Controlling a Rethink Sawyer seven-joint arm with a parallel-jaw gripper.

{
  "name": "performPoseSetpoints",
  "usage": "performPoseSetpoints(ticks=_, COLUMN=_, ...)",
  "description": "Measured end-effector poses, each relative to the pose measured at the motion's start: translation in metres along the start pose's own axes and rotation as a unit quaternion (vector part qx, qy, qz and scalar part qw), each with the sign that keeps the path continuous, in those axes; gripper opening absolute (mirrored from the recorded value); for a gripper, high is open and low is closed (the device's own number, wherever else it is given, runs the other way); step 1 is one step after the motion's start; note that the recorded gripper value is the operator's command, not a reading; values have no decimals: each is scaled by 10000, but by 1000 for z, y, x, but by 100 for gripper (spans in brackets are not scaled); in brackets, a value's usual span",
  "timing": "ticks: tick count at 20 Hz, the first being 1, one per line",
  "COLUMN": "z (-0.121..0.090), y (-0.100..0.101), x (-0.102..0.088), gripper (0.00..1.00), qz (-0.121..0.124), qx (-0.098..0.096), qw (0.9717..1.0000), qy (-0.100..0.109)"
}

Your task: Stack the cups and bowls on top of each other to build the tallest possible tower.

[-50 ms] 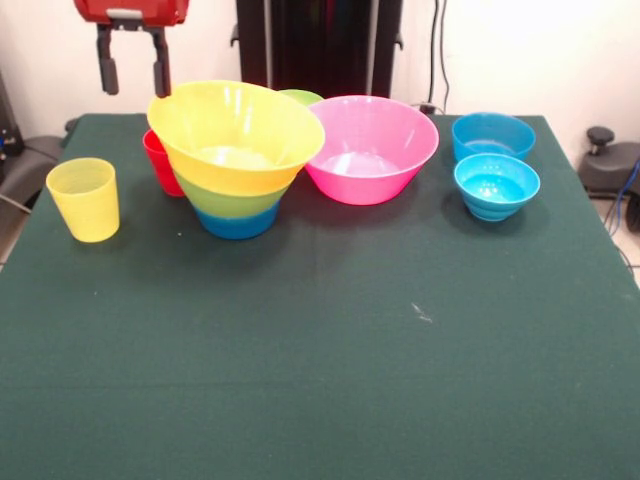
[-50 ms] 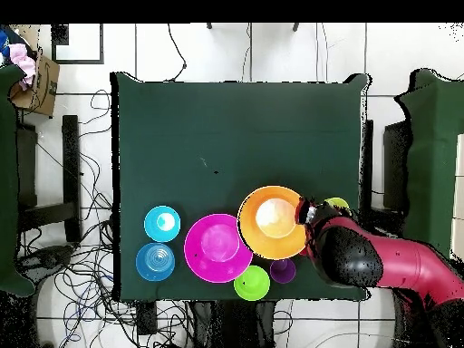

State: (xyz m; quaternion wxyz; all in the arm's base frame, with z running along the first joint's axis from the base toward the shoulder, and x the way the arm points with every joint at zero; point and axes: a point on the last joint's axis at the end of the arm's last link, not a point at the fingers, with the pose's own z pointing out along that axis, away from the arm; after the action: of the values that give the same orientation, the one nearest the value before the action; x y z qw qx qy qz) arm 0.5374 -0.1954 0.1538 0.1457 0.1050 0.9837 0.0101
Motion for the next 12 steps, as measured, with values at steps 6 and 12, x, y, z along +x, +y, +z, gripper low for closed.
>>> performPoseSetpoints(ticks=6, z=-11, y=28, x=4, gripper=100, qz=-102, qx=-52, qw=9999, qy=66)
performPoseSetpoints(ticks=12, z=-18, y=59, x=9, gripper=100, qz=-269, qx=-102, qw=9995, qy=125)
